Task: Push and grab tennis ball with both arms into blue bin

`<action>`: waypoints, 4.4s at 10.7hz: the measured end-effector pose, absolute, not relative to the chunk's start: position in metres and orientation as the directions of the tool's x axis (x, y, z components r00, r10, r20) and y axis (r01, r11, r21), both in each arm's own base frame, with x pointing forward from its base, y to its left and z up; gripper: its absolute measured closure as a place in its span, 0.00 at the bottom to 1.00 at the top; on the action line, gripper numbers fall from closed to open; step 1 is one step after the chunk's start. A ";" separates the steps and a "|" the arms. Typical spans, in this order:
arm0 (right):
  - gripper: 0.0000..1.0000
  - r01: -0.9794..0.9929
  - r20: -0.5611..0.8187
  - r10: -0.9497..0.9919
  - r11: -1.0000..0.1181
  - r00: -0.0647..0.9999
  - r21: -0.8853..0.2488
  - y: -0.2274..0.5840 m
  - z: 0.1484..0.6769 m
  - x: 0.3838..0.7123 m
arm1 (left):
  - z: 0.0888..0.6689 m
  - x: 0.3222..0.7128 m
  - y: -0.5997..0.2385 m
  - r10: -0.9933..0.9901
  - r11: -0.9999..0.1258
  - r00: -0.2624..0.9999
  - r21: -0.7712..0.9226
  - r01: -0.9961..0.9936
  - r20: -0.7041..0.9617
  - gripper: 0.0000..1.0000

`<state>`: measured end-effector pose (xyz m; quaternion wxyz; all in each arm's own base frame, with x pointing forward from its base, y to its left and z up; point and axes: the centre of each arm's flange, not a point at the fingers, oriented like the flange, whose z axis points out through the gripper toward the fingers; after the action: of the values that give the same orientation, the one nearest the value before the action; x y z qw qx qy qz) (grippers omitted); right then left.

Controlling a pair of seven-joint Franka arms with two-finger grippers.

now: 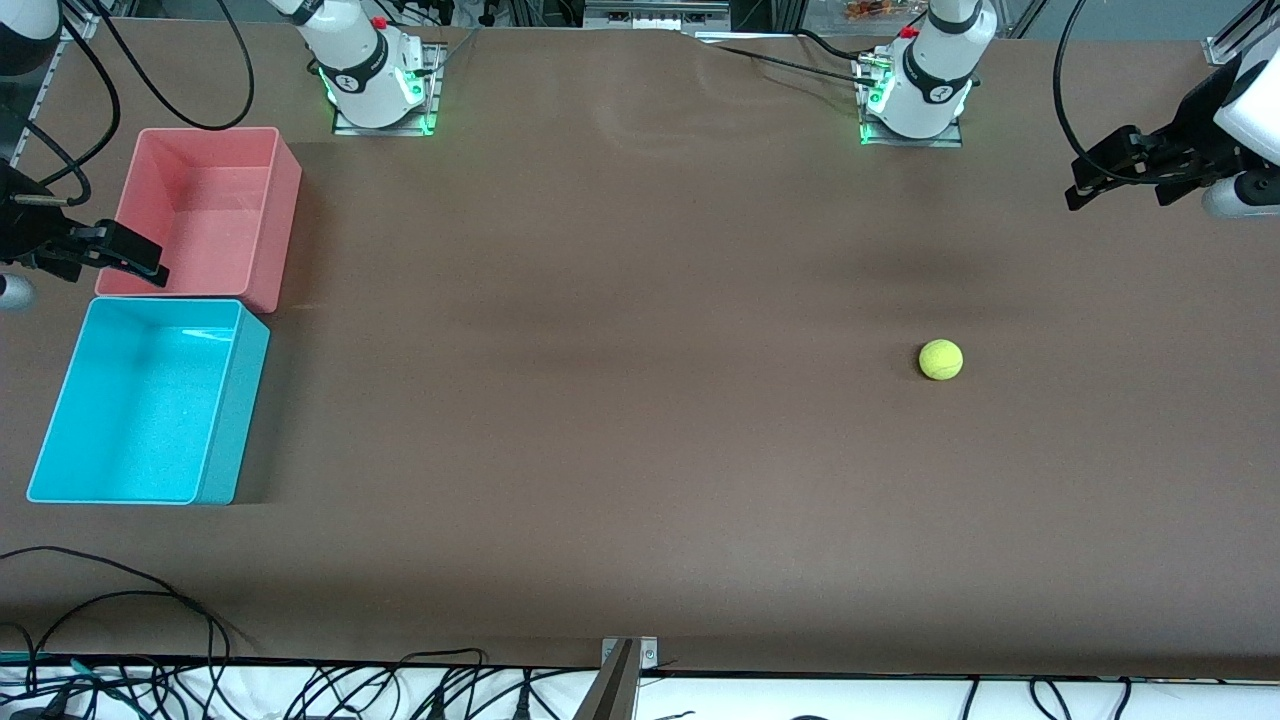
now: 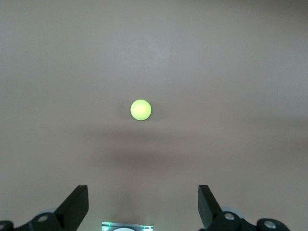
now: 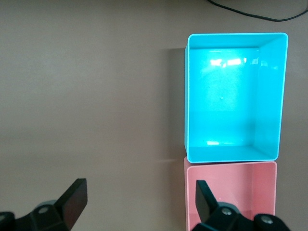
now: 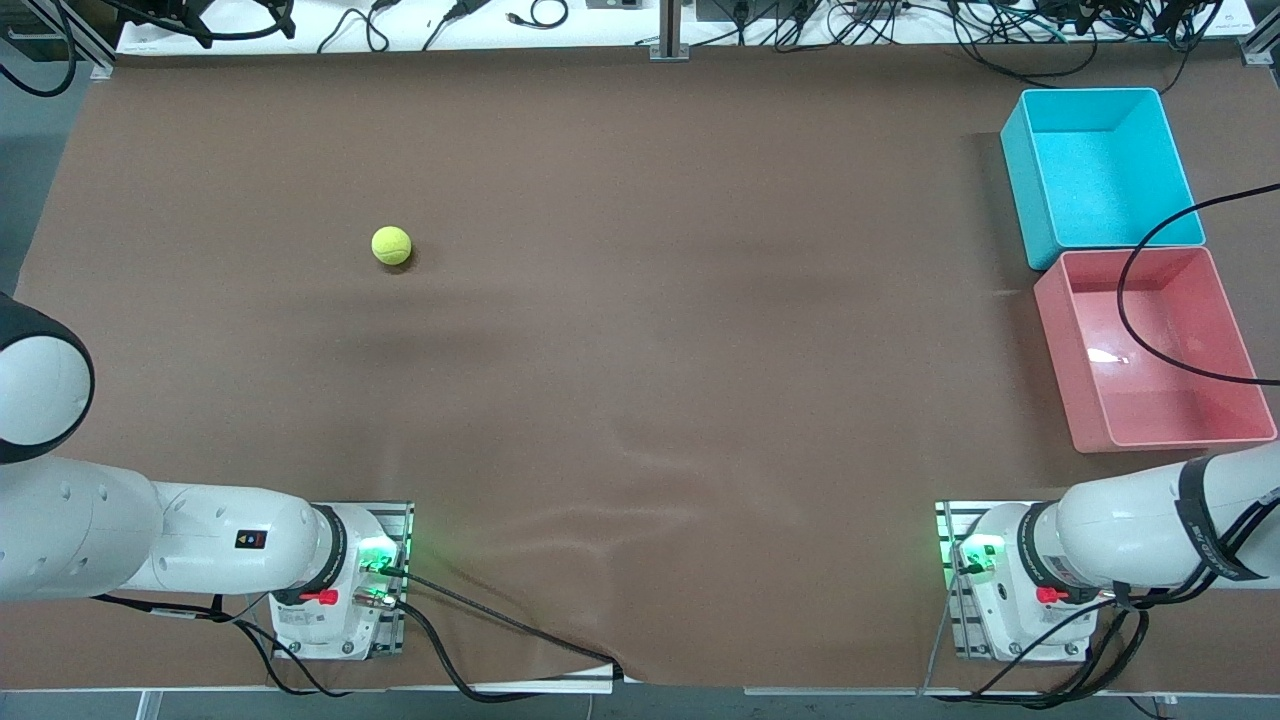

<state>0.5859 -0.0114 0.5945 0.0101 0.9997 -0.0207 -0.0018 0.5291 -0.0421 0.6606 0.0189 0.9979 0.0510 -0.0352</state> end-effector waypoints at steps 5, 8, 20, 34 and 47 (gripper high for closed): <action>0.00 -0.041 -0.003 -0.041 -0.999 0.999 0.020 -0.011 0.595 0.586 | 0.660 0.529 -0.041 0.103 -0.994 0.992 0.033 0.105 -0.076 0.00; 0.00 -0.040 -0.003 -0.041 -0.999 0.999 0.020 -0.011 0.595 0.586 | 0.660 0.529 -0.041 0.103 -0.994 0.992 0.033 0.105 -0.076 0.00; 0.00 -0.040 -0.003 -0.040 -0.999 0.999 0.020 -0.011 0.594 0.586 | 0.660 0.529 -0.040 0.104 -0.994 0.992 0.033 0.106 -0.078 0.00; 0.00 -0.008 -0.003 -0.008 -1.000 1.000 0.018 0.009 0.594 0.587 | 0.653 0.534 -0.034 0.116 -0.992 0.989 0.031 0.119 -0.089 0.00; 0.00 0.021 -0.001 0.021 -1.000 1.000 0.014 0.029 0.595 0.586 | 0.608 0.549 -0.025 0.138 -0.989 0.986 0.031 0.142 -0.094 0.00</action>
<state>0.5863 0.0288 0.5948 0.0070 0.9999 0.0106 -0.0006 0.5487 -0.0246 0.6078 0.0188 0.9963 0.0702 -0.0461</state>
